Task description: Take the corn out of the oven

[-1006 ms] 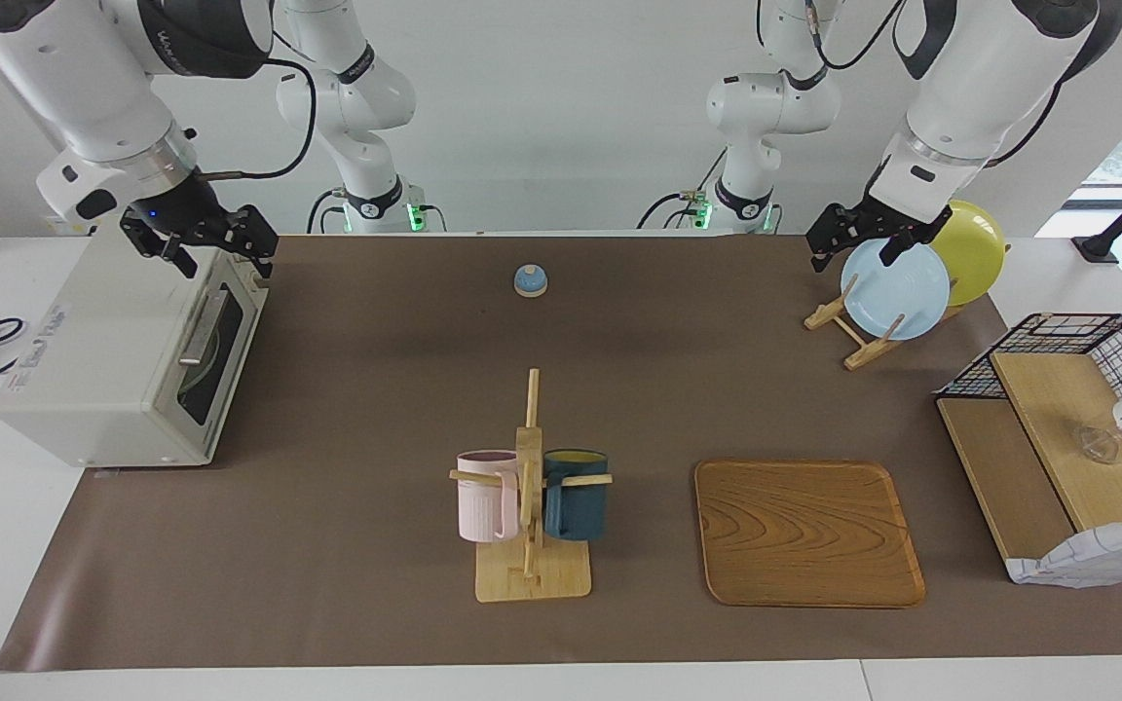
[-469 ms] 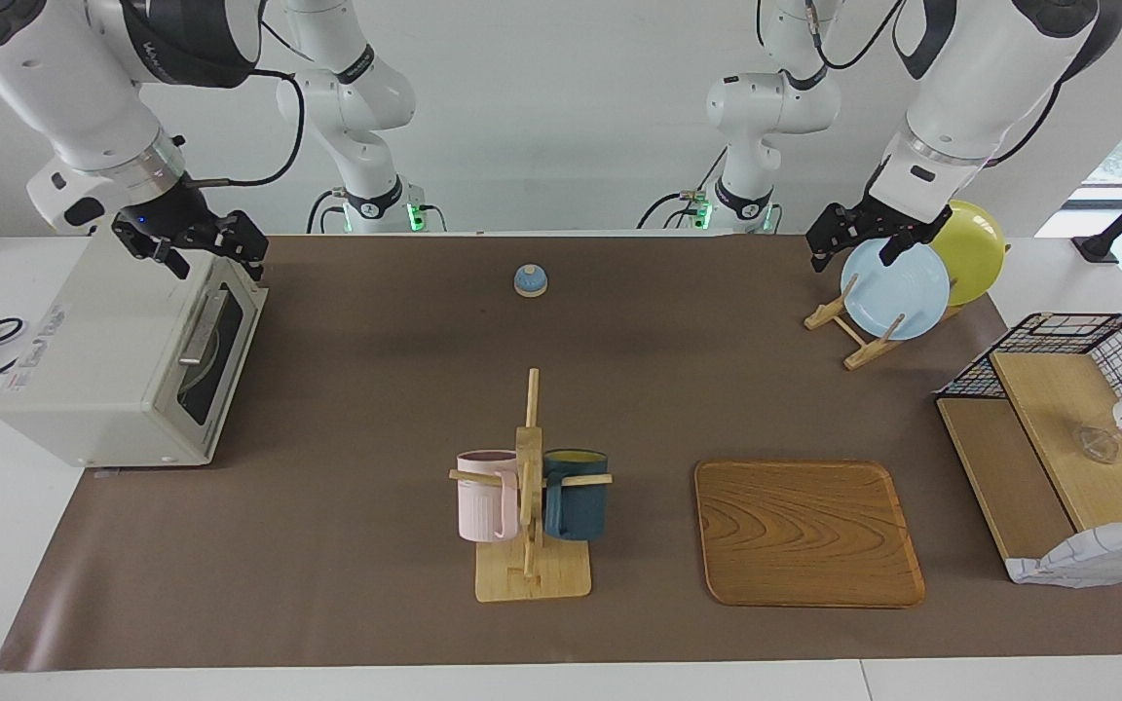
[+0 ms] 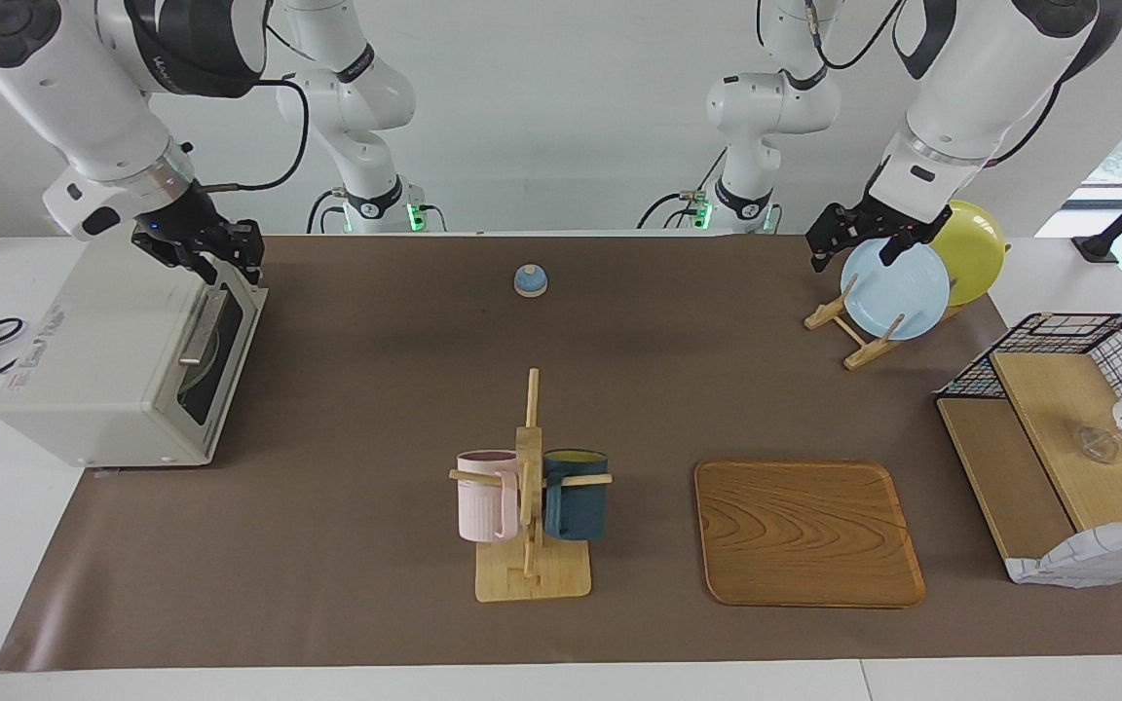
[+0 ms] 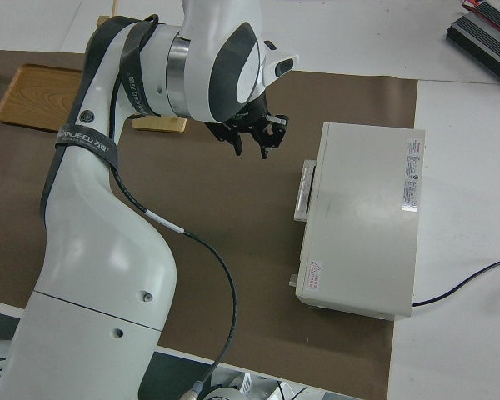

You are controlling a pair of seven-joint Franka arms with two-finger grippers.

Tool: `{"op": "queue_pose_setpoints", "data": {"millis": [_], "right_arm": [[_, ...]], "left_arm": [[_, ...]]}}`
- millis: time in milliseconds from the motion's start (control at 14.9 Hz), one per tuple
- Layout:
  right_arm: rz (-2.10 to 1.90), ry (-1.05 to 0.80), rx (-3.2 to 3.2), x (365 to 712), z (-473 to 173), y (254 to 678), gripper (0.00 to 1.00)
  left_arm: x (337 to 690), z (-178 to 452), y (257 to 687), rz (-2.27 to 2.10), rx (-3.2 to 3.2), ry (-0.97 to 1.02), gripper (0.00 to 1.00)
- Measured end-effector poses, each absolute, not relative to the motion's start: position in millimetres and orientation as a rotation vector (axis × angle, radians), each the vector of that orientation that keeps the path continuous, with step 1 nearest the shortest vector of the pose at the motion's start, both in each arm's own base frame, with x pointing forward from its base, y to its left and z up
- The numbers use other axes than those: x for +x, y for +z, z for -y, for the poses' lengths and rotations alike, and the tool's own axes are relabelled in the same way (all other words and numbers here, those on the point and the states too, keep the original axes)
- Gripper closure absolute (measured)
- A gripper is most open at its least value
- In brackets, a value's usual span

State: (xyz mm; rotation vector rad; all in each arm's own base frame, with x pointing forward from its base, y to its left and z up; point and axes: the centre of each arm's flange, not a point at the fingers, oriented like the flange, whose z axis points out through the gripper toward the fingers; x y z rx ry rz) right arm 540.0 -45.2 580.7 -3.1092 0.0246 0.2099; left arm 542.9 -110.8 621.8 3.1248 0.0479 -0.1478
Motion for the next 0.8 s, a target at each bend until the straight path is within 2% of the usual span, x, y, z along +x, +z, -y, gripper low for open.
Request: {"op": "queue_pose_setpoints", "data": {"millis": [268,536,804], "right_arm": [[-0.033,0.138,-3.147,542.7,54.3,577.1,0.99],[-0.040,0.116,-3.175,544.6,62.2,564.9,0.99],[-0.016,0.102,-3.225,538.2,66.5,531.4,0.99]], "left_arm": [[542.9,110.8,621.8,-0.048,3.125,-0.148,0.00],[542.9,110.8,621.8,-0.048,3.125,-0.148,0.00],[542.9,110.8,621.8,-0.048,3.125,-0.148,0.00]]}}
